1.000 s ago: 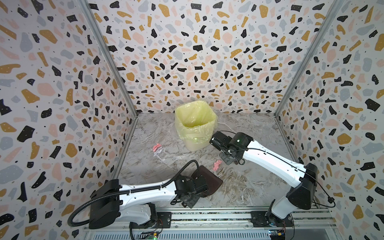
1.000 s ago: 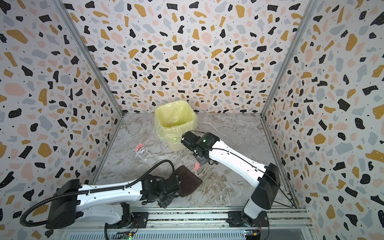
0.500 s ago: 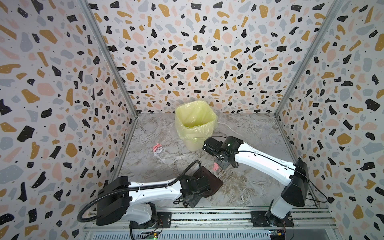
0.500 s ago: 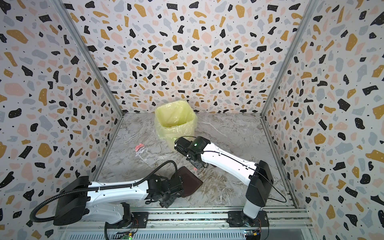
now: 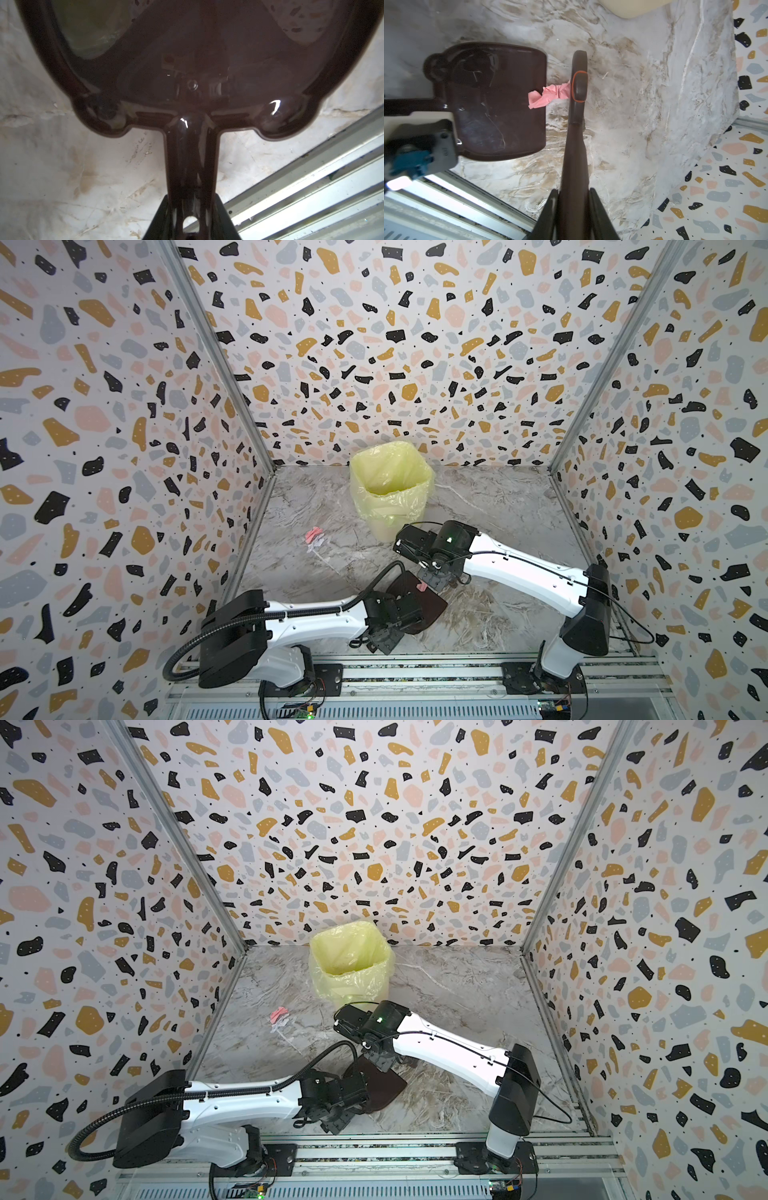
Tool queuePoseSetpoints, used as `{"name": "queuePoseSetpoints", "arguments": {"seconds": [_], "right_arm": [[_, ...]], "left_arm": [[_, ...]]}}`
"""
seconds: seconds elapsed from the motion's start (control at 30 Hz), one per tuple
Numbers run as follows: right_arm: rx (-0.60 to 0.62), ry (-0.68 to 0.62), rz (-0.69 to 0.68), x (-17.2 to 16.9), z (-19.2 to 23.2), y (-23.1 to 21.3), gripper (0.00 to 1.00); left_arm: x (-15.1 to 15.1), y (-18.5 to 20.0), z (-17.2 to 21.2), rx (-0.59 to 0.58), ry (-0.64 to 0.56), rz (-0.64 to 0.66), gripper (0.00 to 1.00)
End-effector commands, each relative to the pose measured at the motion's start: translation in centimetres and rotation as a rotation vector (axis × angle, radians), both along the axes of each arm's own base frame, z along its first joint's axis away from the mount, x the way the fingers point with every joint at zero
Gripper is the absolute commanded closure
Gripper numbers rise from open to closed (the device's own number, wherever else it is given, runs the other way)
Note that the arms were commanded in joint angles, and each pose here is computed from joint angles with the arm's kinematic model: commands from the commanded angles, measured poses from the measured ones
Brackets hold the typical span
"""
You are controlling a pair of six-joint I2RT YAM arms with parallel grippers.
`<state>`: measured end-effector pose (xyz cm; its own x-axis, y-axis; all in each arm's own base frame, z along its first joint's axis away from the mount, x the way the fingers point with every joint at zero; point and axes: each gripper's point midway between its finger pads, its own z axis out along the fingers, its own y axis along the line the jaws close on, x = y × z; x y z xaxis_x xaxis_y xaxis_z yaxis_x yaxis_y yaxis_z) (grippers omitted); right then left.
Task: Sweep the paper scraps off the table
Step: 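Sweep the pink scrap into the dustpan with the right gripper's brush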
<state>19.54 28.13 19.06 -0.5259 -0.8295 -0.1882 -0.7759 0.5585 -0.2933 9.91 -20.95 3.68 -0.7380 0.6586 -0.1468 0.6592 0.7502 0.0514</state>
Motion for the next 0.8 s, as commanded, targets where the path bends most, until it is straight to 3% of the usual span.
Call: {"name": "queuePoseSetpoints", "arguments": {"seconds": [0.0, 0.4, 0.77], "right_arm": [[0.084, 0.112, 0.022, -3.1, 1.1, 0.9, 1.00], [0.212, 0.157, 0.005, -5.5, 3.9, 1.4, 1.00], [0.229, 0.125, -0.124, -3.6, 4.1, -1.5, 1.00]], "left_arm": [[0.3, -0.3, 0.4, 0.001, -0.020, -0.015, 1.00], [0.6, -0.5, 0.4, -0.003, -0.030, -0.016, 1.00], [0.7, -0.7, 0.6, -0.006, -0.035, -0.023, 1.00]]}}
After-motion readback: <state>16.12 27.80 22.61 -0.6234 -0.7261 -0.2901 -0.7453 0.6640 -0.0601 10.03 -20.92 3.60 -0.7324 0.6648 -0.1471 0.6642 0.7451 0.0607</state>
